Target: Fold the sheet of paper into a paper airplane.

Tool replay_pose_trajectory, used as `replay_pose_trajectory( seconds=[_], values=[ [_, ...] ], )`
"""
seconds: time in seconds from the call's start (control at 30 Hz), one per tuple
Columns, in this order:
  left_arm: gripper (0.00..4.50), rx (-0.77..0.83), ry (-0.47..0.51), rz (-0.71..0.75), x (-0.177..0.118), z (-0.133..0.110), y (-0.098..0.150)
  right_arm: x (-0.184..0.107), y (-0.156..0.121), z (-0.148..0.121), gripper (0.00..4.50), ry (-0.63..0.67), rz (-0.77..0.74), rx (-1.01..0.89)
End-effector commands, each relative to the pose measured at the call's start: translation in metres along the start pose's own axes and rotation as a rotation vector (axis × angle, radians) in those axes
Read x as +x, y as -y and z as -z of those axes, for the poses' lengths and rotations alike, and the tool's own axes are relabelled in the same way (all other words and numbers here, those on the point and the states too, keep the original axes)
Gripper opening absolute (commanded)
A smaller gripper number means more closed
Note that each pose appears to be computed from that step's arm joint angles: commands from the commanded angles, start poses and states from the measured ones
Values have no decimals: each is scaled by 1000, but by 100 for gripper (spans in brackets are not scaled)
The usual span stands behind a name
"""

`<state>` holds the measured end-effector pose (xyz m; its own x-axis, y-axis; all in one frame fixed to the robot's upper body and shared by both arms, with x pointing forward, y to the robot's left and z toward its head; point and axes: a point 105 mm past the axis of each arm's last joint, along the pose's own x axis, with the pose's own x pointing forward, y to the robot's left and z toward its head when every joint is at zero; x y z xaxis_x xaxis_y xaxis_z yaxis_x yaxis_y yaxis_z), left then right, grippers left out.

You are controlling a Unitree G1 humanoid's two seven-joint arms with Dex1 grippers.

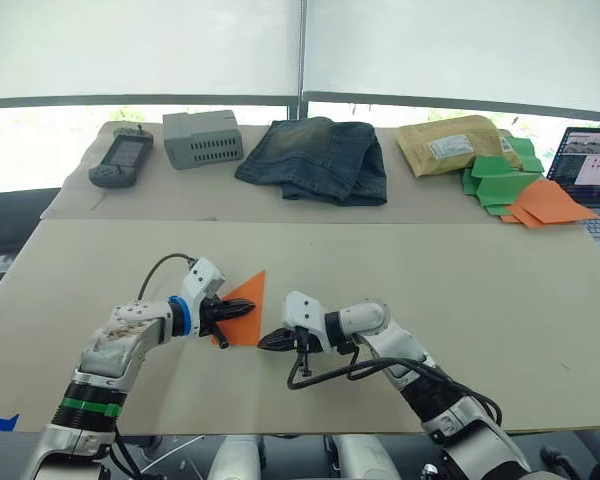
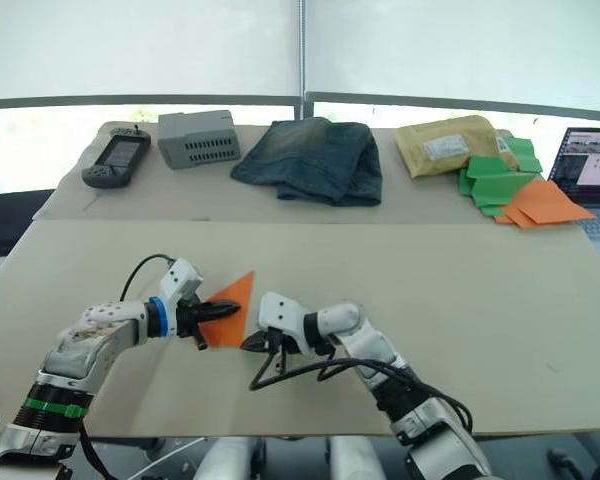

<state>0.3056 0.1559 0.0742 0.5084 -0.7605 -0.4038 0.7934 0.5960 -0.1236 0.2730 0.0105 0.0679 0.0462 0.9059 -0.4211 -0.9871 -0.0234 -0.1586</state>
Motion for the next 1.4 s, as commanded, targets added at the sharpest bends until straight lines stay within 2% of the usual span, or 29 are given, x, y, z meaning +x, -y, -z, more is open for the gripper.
replay_pose_trajectory(
  seconds=[0.03, 0.13, 0.37, 0.67, 0.8, 0.93, 1.0, 1.13, 1.27, 1.4],
  values=[
    [5, 11, 1, 9, 0, -1, 2, -15, 17, -26, 0, 21, 76, -54],
    [5, 8, 0, 6, -1, 0, 1, -11, 21, -33, 0, 30, 84, -71],
    [5, 13, 0, -11, -3, -1, -2, 17, 18, -18, 0, 2, 47, -51],
    [5, 16, 1, -25, -4, -3, -5, 27, -10, 0, 0, -44, -87, 38],
    [5, 16, 4, -26, -3, -3, -5, 19, -3, -7, 0, -25, -51, 34],
    [5, 15, 12, -30, -2, -5, -6, 6, 21, -41, 0, 112, 55, -9],
    [5, 12, 15, -38, -2, -6, -7, 4, 26, -47, 0, 139, 76, -2],
    [5, 3, 27, -51, -2, -8, -10, 10, 29, -43, 0, 120, 78, -3],
    [5, 5, 41, -81, -3, -15, -16, 27, 27, -26, 0, 55, 59, -19],
    [5, 16, 28, -91, -5, -13, -18, 37, 30, -24, 0, 59, 72, -17]
  ],
)
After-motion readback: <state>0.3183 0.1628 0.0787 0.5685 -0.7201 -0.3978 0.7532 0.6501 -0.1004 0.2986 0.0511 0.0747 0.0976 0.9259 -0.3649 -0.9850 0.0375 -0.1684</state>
